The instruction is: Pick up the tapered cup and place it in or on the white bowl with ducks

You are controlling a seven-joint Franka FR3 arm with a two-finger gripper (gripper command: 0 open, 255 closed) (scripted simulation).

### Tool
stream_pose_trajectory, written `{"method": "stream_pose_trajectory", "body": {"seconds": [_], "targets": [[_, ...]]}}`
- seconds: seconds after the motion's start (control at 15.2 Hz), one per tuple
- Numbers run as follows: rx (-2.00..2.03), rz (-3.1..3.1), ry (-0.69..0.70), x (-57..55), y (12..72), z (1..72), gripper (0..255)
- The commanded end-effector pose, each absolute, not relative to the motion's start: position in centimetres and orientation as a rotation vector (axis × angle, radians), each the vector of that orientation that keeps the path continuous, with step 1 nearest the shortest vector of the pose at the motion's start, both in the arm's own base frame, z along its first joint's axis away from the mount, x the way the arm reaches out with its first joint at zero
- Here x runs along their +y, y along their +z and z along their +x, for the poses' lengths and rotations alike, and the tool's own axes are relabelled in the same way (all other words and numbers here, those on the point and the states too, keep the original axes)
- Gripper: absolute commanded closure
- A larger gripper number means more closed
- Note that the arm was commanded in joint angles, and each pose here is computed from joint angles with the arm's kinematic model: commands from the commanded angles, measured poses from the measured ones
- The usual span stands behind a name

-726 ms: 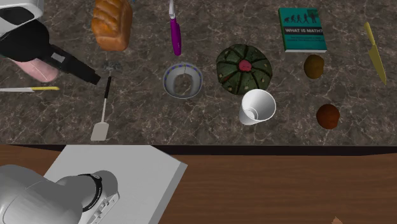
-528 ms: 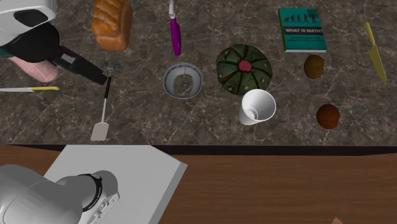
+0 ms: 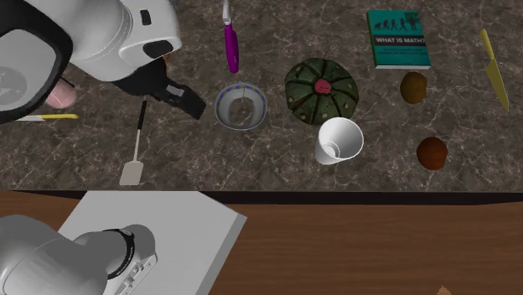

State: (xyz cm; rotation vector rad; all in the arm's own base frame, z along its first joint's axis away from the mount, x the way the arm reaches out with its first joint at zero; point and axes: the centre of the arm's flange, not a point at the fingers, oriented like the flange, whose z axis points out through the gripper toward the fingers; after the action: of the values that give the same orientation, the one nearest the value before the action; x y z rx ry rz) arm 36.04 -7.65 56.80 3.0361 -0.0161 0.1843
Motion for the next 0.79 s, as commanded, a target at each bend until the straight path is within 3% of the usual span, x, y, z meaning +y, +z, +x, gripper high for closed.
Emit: {"method": "stream_pose_trajectory", "body": {"seconds": [0.0,0.73], "targets": [[-0.013,3.032,0.185,-9.6,55.7,37.1,0],[-0.006,3.019,0.175,-20.7,49.6,44.1,0]]}}
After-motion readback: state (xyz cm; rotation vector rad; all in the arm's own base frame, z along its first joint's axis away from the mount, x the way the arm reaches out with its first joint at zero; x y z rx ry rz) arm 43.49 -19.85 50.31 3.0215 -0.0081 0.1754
